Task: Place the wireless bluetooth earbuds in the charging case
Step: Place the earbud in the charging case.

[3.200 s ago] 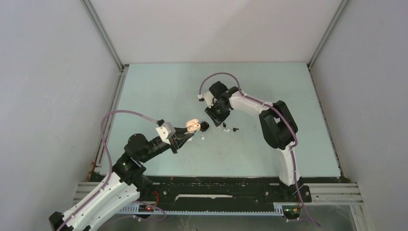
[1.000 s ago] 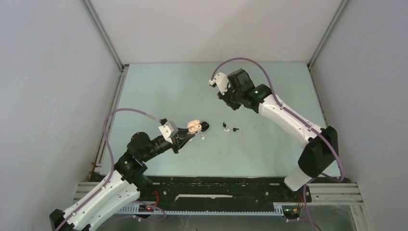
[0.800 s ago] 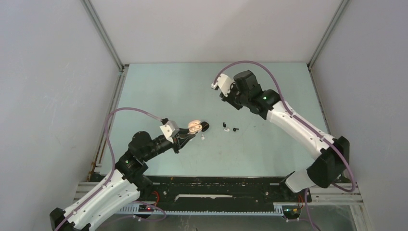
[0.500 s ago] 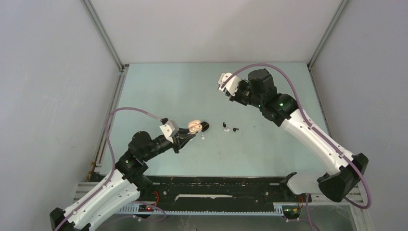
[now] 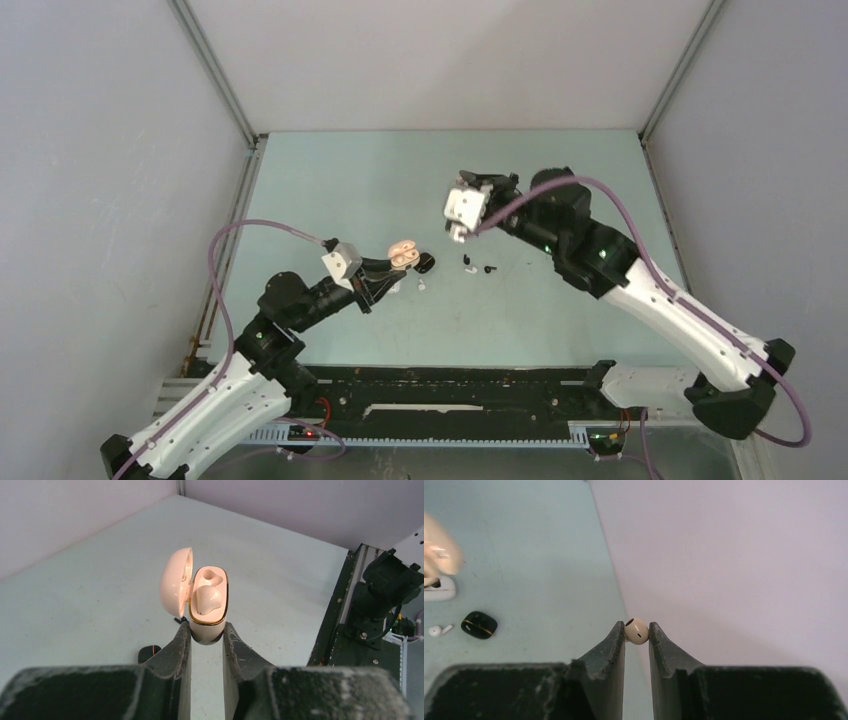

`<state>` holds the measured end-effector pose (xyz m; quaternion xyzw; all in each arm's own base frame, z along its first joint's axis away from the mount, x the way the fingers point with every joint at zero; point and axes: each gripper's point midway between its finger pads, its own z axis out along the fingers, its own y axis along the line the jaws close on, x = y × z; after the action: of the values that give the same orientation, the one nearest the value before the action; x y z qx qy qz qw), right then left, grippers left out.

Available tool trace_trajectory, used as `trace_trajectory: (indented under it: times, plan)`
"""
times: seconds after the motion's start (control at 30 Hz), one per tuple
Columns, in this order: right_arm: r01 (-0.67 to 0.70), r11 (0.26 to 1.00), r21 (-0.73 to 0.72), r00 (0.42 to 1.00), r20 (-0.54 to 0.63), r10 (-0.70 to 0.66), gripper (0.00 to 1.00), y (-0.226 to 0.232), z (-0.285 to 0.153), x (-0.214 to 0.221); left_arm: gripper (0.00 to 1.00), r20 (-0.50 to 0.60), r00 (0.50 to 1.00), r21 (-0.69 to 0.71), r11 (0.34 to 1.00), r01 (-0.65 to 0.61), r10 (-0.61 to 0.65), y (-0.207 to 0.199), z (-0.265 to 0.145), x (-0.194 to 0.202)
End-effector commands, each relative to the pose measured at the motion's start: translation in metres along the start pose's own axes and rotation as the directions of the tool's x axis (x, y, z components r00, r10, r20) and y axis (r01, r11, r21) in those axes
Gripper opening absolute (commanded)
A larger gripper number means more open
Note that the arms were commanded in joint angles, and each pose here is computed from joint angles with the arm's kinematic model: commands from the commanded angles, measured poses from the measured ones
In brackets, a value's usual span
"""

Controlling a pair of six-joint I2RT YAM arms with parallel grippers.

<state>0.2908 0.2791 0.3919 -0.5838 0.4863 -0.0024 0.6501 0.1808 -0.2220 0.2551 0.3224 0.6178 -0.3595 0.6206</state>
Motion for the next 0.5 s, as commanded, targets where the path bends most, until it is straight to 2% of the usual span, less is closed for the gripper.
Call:
trace_trajectory:
  times: [0.0, 0.17, 0.33, 0.47]
  plan:
    - [0.217, 0.966, 0.142, 0.939, 0.241, -0.246, 0.0, -0.004, -0.033, -0.069, 0.0, 0.125, 0.992, 0.02, 0.999, -0.032, 0.029, -0.007, -0.003, -0.045]
    - [0.342, 0.918, 0.2, 0.839, 0.374, -0.394, 0.0, 0.045, -0.049, -0.095, 0.0, 0.192, 0.98, 0.031, 0.998, -0.058, 0.051, -0.012, -0.01, -0.054]
    - [0.429, 0.862, 0.27, 0.764, 0.401, -0.506, 0.0, 0.076, -0.048, -0.099, 0.0, 0.212, 0.974, 0.055, 0.995, -0.088, 0.075, -0.017, -0.015, -0.051]
    - [0.418, 0.864, 0.281, 0.752, 0.426, -0.503, 0.0, 0.082, -0.044, -0.103, 0.0, 0.208, 0.974, 0.06, 0.993, -0.099, 0.084, -0.018, -0.015, -0.048]
